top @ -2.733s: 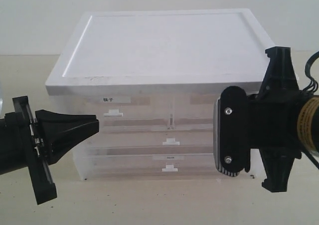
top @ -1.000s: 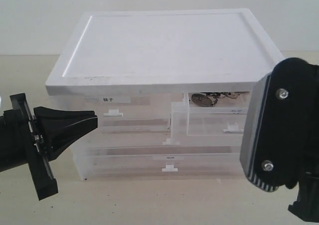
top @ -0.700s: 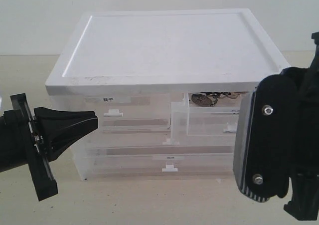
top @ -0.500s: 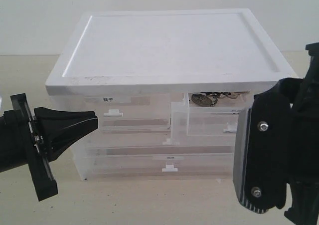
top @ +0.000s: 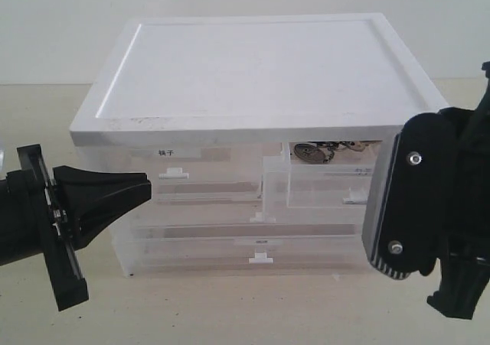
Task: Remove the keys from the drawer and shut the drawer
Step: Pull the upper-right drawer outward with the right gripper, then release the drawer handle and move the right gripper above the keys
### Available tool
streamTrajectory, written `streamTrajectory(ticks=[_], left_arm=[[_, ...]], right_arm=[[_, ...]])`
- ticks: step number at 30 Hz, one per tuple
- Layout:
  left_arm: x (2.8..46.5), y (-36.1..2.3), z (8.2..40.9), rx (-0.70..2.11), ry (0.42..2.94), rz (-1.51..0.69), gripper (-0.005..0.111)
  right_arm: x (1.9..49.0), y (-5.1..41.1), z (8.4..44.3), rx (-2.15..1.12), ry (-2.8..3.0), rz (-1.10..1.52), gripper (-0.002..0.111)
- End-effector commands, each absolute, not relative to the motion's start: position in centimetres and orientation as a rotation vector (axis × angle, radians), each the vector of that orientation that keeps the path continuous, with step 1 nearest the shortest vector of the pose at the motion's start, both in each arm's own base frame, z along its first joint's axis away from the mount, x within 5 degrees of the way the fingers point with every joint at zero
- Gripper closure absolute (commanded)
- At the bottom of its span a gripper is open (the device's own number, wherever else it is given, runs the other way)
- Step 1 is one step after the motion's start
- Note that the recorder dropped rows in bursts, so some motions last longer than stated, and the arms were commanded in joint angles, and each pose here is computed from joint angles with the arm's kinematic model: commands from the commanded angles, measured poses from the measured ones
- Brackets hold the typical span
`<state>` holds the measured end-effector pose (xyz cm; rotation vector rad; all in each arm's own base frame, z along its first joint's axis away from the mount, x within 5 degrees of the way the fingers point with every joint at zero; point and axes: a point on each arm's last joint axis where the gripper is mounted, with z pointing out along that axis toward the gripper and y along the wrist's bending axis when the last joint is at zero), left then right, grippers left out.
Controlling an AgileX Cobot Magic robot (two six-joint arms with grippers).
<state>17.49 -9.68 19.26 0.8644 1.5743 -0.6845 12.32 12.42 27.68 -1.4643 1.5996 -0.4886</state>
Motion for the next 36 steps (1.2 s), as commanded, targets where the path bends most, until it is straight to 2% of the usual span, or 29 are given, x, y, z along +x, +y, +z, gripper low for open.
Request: streamTrajectory(ticks=[1, 10, 13, 23, 24, 36], left_arm=[[17.4, -9.8, 19.1, 0.863, 1.586, -0.696, 0.102], [17.4, -9.8, 19.1, 0.863, 1.586, -0.696, 0.102], [17.4, -9.8, 19.1, 0.866, 1.586, -0.695, 0.102], [17.4, -9.8, 19.1, 0.872, 1.586, -0.698, 0.102], [17.4, -9.8, 19.1, 0.873, 1.588, -0.696, 0.102], [17.4, -9.7, 18.9, 0.875, 1.605, -0.684, 0.102]], right_arm=[[12.7, 12.6, 27.5, -1.438, 1.614, -0.387, 0.054], [13.6, 14.0, 25.2, -1.56, 1.679, -0.415, 0.054], [13.6, 14.1, 25.0, -1.57, 1.682, -0.417, 0.058], [13.6, 13.9, 25.0, -1.63, 1.645, -0.477, 0.106], [13.5, 13.8, 25.0, -1.668, 1.624, -0.506, 0.108], [11.4, 14.4, 24.9, -1.793, 1.573, -0.541, 0.108]])
